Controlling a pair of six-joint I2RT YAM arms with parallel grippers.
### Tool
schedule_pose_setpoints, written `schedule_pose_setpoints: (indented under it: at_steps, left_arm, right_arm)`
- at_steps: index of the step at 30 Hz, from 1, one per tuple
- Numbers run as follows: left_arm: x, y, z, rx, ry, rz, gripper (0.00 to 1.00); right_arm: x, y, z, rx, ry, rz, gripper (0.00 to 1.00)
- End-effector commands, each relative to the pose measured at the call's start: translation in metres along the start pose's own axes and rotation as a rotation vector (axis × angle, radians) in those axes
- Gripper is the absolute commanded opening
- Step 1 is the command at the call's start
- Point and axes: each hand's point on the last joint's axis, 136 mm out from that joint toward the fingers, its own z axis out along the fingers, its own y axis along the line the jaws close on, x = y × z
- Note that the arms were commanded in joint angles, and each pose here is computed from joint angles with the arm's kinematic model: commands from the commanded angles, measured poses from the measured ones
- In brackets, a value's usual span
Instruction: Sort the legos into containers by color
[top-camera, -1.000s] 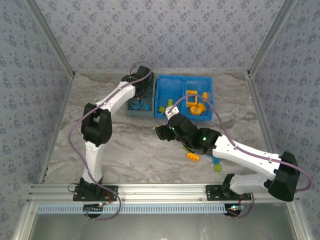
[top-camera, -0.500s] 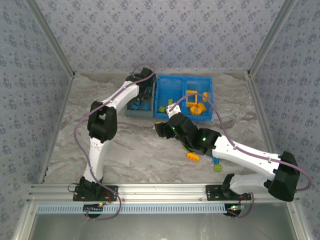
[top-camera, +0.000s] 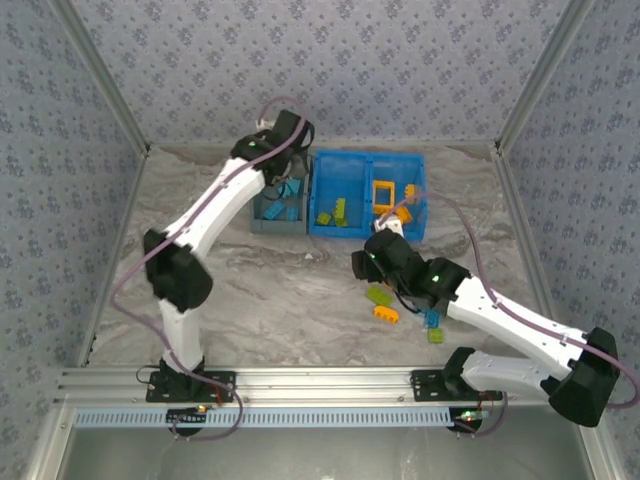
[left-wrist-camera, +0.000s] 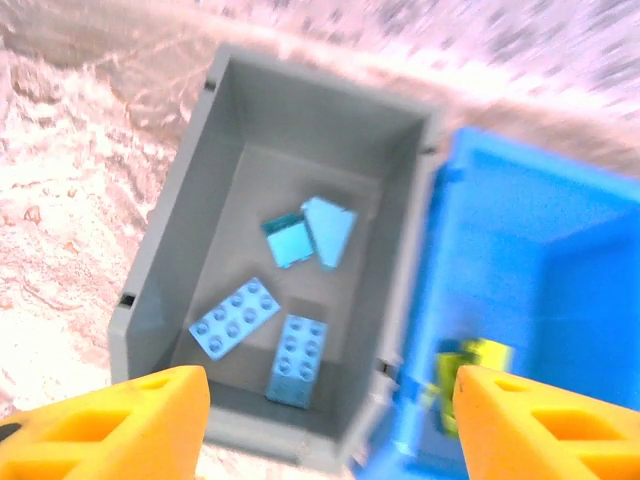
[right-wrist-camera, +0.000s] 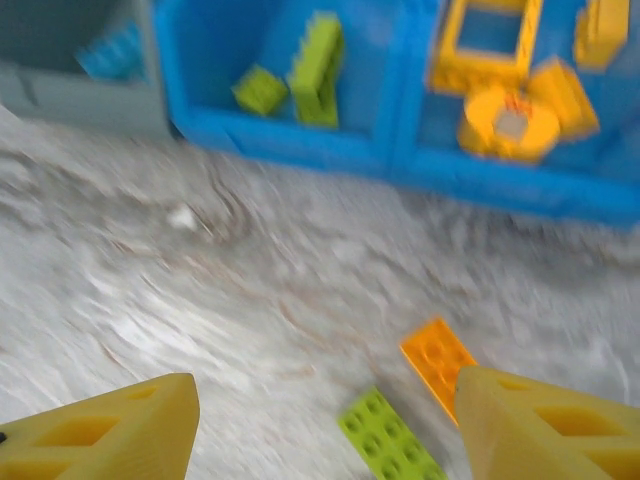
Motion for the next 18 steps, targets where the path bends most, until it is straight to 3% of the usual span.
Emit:
schedule_pose_setpoints:
  at_steps: [1, 8, 14, 18]
  left_arm:
    - [0.0, -0.004, -0.071, 0.148, -0.041, -0.024, 0.68]
    - [0.085, -0.026, -0.157, 0.62, 0.034, 0.083, 0.67]
    - [0.17, -0.004, -0.17, 0.703, 0.18, 0.1, 0.66]
    - [0.201, 0.013, -0.165, 0.69, 0.217, 0.064, 0.66]
  right_arm:
    - [0.055, -0.014, 0.009, 0.015, 0.229, -0.013, 0.73]
    - [0.081, -0.016, 0.039, -0.021, 0.407, -0.034, 0.74]
    - [0.089, -0.011, 0.064, -0.01, 0.507, -0.096, 0.7]
    - [0.094, -0.009, 0.077, 0.001, 0.542, -0.121, 0.63]
